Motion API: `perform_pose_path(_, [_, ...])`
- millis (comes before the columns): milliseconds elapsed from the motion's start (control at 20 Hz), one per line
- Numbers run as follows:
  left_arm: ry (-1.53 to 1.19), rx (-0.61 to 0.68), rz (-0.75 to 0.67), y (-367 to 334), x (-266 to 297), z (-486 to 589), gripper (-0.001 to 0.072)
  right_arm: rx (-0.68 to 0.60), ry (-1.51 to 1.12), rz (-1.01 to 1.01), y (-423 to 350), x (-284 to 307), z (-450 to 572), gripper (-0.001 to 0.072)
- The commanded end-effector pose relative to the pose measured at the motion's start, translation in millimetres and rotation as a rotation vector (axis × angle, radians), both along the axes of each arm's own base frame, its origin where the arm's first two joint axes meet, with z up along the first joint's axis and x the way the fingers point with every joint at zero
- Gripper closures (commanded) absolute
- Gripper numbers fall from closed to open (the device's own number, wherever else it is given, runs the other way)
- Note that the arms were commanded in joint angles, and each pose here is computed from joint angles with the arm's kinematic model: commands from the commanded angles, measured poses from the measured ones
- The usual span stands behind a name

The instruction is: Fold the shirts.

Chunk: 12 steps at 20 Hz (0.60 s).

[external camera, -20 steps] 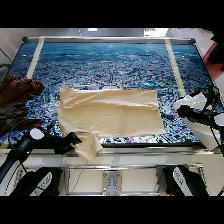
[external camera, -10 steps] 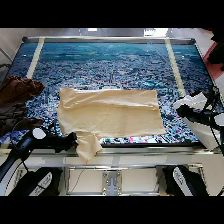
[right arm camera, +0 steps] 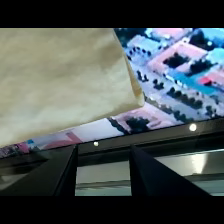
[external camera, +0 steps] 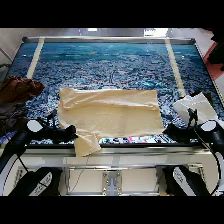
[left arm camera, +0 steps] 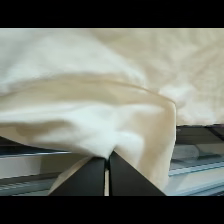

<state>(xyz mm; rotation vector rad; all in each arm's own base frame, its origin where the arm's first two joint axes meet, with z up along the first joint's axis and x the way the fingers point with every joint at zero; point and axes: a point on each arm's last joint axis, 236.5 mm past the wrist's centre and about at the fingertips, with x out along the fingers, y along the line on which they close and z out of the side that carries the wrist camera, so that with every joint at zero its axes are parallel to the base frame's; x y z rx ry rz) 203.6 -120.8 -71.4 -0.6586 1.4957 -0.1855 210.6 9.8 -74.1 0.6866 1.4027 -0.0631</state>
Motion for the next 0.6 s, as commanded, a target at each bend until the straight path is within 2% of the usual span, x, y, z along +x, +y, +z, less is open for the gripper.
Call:
perform_pose_path(0, [-0.007, -0.004, -0.031, -1.6, -0.7, 3.8, 0.0697, 0.083, 0.044, -0.092, 14.9, -8.0, -19.7, 0.033])
perform_pose_path(350, [-0.017, -0.001, -0.024, -0.8, 2.3, 3.7, 0.0697, 0.07, -0.09, -0.295, -2.0, 31.3, -37.8, 0.0332])
perform_pose_path(450, [-0.018, -0.001, -0.023, -0.8, 2.4, 3.8, 0.0697, 0.069, -0.096, -0.322, -5.5, 36.2, -41.3, 0.0357])
perform_pose_path(500, [-0.018, -0.001, -0.024, -0.9, 2.5, 3.8, 0.0697, 0.073, -0.091, -0.335, -6.1, 37.6, -44.0, 0.0435])
perform_pose_path(550, [-0.018, -0.001, -0.023, -0.8, 2.5, 3.8, 0.0697, 0.082, -0.086, -0.346, -5.5, 38.7, -46.3, 0.0592])
